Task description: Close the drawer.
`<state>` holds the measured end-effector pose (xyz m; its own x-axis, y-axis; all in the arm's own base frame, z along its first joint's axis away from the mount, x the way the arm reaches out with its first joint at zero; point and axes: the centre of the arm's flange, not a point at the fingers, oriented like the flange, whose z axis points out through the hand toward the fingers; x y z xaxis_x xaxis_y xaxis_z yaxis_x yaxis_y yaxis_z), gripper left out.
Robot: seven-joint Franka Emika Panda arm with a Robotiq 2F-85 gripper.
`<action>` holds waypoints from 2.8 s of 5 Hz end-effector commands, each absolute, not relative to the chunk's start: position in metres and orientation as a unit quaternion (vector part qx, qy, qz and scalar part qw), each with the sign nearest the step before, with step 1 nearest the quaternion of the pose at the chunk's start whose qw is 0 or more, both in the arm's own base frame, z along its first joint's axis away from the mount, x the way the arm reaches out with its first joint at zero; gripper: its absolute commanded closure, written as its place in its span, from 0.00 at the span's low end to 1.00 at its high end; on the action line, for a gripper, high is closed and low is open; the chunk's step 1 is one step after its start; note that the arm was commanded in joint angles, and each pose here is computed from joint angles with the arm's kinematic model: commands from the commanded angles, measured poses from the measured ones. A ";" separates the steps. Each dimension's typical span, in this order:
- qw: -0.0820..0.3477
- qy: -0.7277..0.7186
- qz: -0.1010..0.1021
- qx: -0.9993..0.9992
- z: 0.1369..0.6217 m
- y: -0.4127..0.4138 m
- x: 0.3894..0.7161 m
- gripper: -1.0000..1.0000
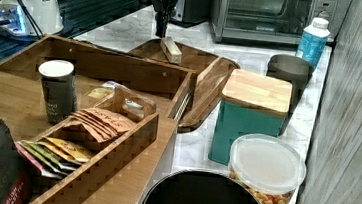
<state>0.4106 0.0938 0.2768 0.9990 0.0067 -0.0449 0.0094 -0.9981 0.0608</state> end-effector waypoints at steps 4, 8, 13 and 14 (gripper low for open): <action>0.035 0.130 0.004 0.991 0.269 -0.010 0.435 1.00; 0.053 0.183 -0.003 0.982 0.268 -0.054 0.426 1.00; -0.011 0.215 0.000 0.977 0.318 -0.181 0.458 1.00; -0.004 0.198 0.006 0.980 0.315 -0.179 0.454 1.00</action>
<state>0.4261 -0.1268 0.2578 0.8662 0.4883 -0.1059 0.4772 -0.8713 -0.1144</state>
